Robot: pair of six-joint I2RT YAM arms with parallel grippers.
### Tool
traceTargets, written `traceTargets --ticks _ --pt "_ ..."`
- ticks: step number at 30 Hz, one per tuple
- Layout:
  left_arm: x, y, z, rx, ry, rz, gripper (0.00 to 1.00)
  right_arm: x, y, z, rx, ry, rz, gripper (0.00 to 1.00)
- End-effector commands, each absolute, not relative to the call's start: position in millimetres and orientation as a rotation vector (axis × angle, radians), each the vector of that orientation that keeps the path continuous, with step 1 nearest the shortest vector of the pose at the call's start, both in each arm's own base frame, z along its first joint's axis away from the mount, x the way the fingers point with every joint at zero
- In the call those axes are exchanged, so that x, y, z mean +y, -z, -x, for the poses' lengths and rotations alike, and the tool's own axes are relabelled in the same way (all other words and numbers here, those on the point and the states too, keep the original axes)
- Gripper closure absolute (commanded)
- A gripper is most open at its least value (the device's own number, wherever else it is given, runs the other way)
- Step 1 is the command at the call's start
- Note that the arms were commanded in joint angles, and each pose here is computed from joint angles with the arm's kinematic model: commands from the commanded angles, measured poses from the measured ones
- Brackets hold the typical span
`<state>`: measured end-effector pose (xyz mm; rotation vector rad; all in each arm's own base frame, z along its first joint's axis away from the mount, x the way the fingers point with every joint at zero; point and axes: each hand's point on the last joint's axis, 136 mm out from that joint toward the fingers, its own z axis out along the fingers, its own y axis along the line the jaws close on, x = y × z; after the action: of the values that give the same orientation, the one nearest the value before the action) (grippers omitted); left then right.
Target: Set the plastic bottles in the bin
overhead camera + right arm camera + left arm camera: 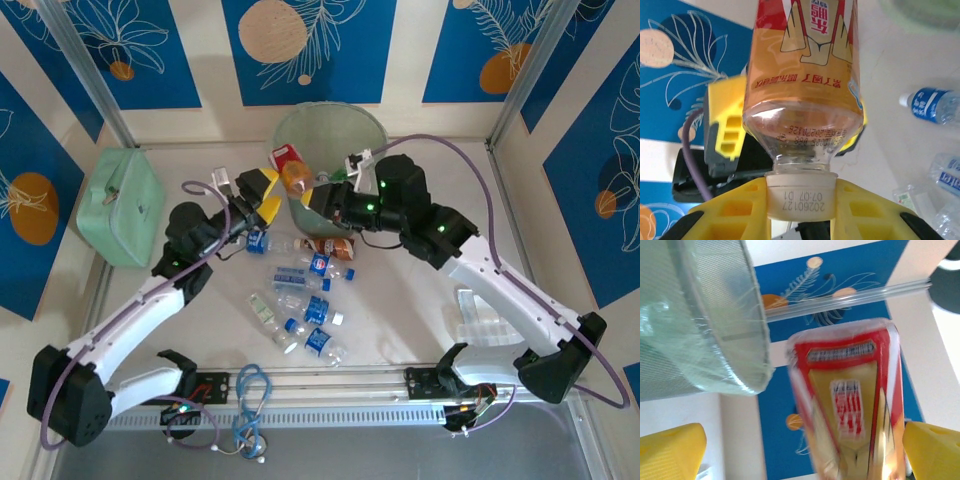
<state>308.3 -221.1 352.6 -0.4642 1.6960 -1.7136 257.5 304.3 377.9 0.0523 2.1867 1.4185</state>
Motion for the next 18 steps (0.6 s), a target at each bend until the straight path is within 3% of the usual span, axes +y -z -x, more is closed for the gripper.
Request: traceTargets --ticks 1,8,18 --pt "-205.8 -354.3 -295.2 1.824 1.502 0.356 0.00 280.5 -395.9 -274.1 2.156 -1.309 -0.077 0.74" --pt "-172.1 -312.6 -277.3 2.090 1.086 0.307 0.00 238.8 -397.1 -320.3 2.196 -1.169 -0.180 0.73" --pt "-165.5 -257.4 -257.4 2.265 0.999 0.298 0.02 226.3 -388.3 -375.1 2.248 -1.138 -0.213 0.73"
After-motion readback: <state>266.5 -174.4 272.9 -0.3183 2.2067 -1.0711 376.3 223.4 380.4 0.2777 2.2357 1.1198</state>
